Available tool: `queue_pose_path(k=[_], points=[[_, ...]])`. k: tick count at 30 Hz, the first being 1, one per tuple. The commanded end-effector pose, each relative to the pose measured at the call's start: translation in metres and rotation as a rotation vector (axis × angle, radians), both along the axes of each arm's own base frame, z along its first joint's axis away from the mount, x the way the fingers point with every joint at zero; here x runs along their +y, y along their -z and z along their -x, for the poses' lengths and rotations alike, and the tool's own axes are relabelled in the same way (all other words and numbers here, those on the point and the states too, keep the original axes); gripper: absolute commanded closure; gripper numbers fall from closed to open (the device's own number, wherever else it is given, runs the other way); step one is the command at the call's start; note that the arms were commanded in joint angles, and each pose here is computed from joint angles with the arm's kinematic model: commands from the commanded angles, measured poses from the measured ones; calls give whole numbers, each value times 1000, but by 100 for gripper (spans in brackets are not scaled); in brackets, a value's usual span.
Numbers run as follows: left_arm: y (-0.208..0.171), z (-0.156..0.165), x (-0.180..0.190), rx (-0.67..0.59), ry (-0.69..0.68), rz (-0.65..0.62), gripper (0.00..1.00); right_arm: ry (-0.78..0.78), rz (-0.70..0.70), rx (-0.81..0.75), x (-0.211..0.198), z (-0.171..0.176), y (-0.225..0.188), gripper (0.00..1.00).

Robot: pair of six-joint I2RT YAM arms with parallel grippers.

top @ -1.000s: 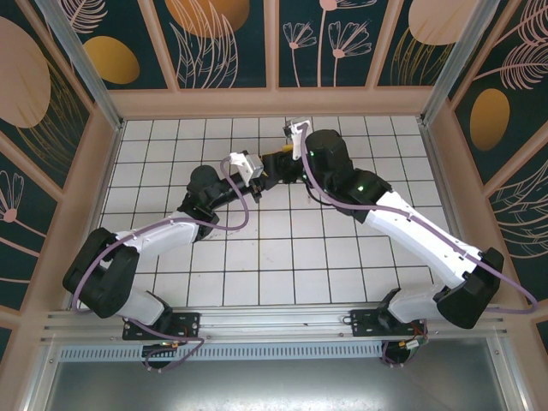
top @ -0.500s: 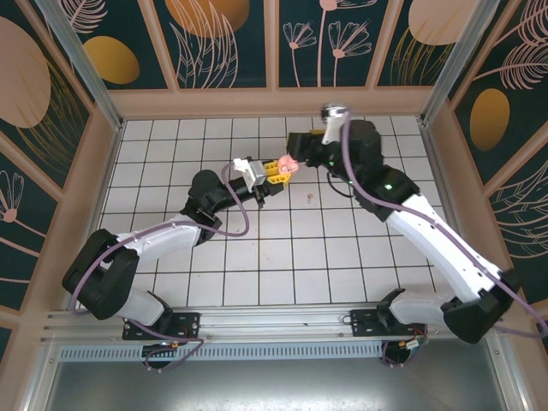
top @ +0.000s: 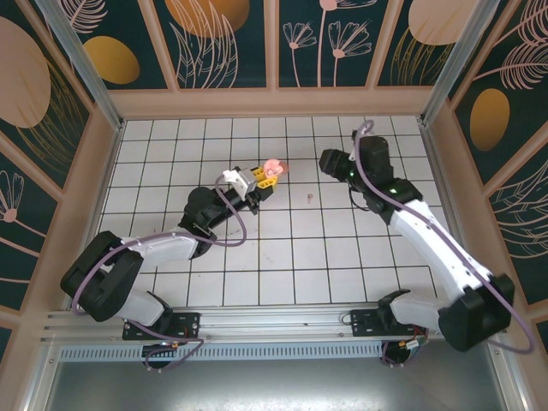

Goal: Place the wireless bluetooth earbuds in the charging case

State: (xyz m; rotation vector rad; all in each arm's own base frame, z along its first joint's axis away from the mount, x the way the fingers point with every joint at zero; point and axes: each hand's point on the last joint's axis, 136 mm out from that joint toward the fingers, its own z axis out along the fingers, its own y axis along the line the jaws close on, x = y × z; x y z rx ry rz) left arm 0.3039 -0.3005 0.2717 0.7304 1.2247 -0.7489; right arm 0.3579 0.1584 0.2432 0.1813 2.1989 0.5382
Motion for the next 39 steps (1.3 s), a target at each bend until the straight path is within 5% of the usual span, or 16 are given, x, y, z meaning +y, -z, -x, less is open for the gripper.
queue_pose_path(k=[1, 17, 39], points=[[-24, 2, 20, -51, -82, 84, 100, 70, 29, 152, -10, -6, 46, 37], [-19, 13, 58, -35, -214, 139, 100, 30, 221, 574, 24, -53, 171, 53], [-27, 23, 60, -61, -185, 148, 100, 64, 365, 656, 46, -47, 219, 57]])
